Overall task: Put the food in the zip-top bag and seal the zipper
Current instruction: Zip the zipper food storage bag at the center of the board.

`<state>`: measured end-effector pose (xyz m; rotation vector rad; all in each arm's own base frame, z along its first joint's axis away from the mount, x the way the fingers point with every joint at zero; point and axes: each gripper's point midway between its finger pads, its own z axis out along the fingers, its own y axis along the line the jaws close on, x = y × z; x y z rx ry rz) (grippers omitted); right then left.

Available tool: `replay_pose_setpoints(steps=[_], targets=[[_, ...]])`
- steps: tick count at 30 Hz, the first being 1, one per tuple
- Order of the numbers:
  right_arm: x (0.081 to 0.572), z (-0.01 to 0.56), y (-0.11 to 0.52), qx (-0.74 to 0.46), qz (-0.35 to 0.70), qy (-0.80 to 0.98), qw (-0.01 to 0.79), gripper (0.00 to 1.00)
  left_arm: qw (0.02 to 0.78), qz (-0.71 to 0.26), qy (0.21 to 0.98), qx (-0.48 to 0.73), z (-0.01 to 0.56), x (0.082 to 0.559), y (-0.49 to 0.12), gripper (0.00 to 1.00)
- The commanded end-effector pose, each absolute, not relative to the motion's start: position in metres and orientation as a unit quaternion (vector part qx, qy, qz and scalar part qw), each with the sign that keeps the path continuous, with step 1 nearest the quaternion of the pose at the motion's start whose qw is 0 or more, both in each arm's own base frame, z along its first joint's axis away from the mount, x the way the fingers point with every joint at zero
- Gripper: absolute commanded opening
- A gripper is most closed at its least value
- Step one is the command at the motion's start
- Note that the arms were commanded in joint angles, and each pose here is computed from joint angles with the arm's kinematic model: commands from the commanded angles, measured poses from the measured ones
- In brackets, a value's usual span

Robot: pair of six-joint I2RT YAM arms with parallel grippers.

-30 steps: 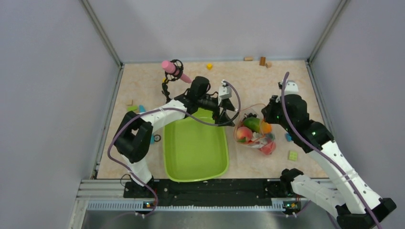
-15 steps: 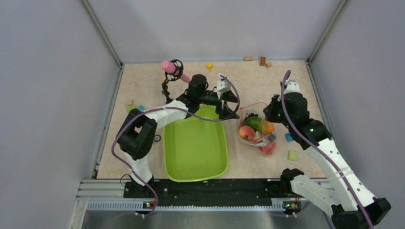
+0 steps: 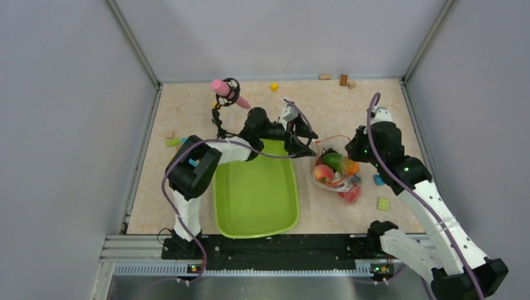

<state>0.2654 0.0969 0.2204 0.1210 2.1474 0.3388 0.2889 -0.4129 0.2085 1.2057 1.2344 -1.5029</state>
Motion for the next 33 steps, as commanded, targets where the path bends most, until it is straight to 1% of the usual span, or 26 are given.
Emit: replay_pose_setpoints(steps=[1, 4, 6, 14, 16, 18, 20, 33], targets=[[0.268, 0.229, 0.1, 0.045, 0.155, 0.865, 0.476, 0.0, 0.417, -0.647, 0.426, 0.477, 0.235, 0.282, -0.408, 0.81], [0.266, 0.231, 0.1, 0.046, 0.158, 0.863, 0.478, 0.0, 0.418, -0.664, 0.404, 0.471, 0.242, 0.283, -0.402, 0.77], [0.266, 0.231, 0.099, 0.048, 0.156, 0.862, 0.48, 0.0, 0.415, -0.673, 0.402, 0.462, 0.243, 0.284, -0.4, 0.74], [0.266, 0.227, 0.099, 0.049, 0.155, 0.866, 0.473, 0.0, 0.414, -0.676, 0.402, 0.458, 0.244, 0.284, -0.403, 0.73], [0.267, 0.23, 0.1, 0.051, 0.159, 0.864, 0.475, 0.0, 0.413, -0.674, 0.397, 0.466, 0.244, 0.281, -0.404, 0.69], [0.267, 0.233, 0.101, 0.053, 0.162, 0.863, 0.475, 0.0, 0.41, -0.675, 0.396, 0.468, 0.244, 0.282, -0.405, 0.62], [0.267, 0.233, 0.101, 0.056, 0.162, 0.864, 0.473, 0.0, 0.409, -0.676, 0.398, 0.466, 0.242, 0.283, -0.406, 0.59], [0.264, 0.238, 0.103, 0.067, 0.172, 0.862, 0.471, 0.0, 0.418, -0.674, 0.407, 0.453, 0.229, 0.281, -0.409, 0.6]])
